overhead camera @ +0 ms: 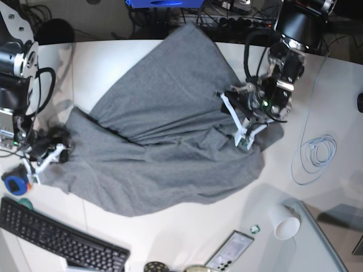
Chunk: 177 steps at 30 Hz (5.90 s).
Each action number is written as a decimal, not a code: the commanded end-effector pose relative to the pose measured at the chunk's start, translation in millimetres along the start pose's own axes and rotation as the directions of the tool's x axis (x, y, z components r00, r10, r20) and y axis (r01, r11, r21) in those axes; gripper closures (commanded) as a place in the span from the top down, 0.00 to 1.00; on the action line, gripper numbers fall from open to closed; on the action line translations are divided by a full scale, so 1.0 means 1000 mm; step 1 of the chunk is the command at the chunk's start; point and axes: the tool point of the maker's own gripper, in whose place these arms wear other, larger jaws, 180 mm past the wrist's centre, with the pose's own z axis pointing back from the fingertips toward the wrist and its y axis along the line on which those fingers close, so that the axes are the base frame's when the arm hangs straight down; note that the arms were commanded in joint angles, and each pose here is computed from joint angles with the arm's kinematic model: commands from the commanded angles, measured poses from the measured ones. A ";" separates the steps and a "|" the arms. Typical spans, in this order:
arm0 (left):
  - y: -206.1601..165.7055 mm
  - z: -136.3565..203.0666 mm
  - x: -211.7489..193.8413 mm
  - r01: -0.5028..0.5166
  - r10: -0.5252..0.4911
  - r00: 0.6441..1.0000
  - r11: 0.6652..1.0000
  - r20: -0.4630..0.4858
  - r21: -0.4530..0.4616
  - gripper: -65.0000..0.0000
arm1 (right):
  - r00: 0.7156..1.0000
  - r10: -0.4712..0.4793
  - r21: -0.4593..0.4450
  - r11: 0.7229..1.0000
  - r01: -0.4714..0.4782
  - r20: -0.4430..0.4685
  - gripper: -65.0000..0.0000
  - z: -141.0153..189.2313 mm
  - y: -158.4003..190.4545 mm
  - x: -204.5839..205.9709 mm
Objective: Layout the t-shirt on the table in an organized manner, then fold the t-shirt properly
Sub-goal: 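Release with the left gripper and regrasp the shirt fabric nearby, then drag the grasped fabric away from the right gripper with the left gripper, then regrasp the shirt edge with the right gripper and pull it outward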
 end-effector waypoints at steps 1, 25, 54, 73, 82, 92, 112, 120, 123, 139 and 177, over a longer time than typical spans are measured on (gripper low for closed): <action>0.019 -0.001 0.011 0.001 -0.001 1.000 0.999 -0.002 0.053 0.53 | 0.995 0.014 -0.096 0.995 -0.024 -0.098 0.32 0.008 -0.027 -0.027; -0.040 0.056 0.117 0.094 -0.083 0.968 0.995 0.237 -0.033 0.53 | 0.966 0.250 -0.227 0.946 -0.229 0.067 0.32 0.094 0.028 0.031; 0.050 0.030 -0.054 0.176 -0.163 0.979 0.978 -0.120 0.112 0.53 | 0.996 0.087 -0.197 0.977 -0.082 0.014 0.32 0.026 -0.032 -0.022; 0.126 0.064 0.102 0.097 -0.141 0.981 0.953 0.134 0.288 0.53 | 0.980 0.187 -0.237 0.957 -0.167 0.062 0.32 0.056 -0.032 -0.001; 0.027 0.080 0.085 0.162 -0.179 0.973 0.979 0.147 0.120 0.53 | 0.964 0.257 -0.262 0.937 -0.231 0.072 0.32 0.080 -0.022 0.018; -0.091 0.051 0.056 0.089 -0.061 0.980 0.986 0.189 -0.140 0.53 | 0.972 0.235 -0.248 0.943 -0.221 0.028 0.32 0.074 -0.023 -0.003; 0.013 0.010 -0.089 0.200 -0.193 0.967 0.979 -0.164 0.028 0.53 | 0.996 0.074 -0.213 0.974 -0.084 -0.053 0.32 0.030 -0.041 -0.027; 0.083 0.025 -0.068 0.252 -0.226 0.960 0.955 -0.166 0.159 0.53 | 0.993 0.075 -0.232 0.968 -0.094 -0.089 0.32 0.037 -0.053 -0.045; 0.086 0.031 -0.050 0.255 -0.235 0.963 0.952 -0.131 0.172 0.53 | 0.992 0.092 -0.235 0.966 -0.110 -0.089 0.32 0.042 -0.053 -0.051; 0.087 0.057 -0.013 0.032 -0.044 0.997 0.982 0.064 0.188 0.53 | 0.923 0.366 -0.226 0.915 -0.334 0.118 0.32 0.075 0.021 0.079; 0.045 0.029 -0.069 -0.089 0.094 0.995 0.991 -0.043 0.103 0.53 | 0.958 0.282 -0.268 0.921 -0.283 -0.046 0.01 -0.011 -0.012 0.059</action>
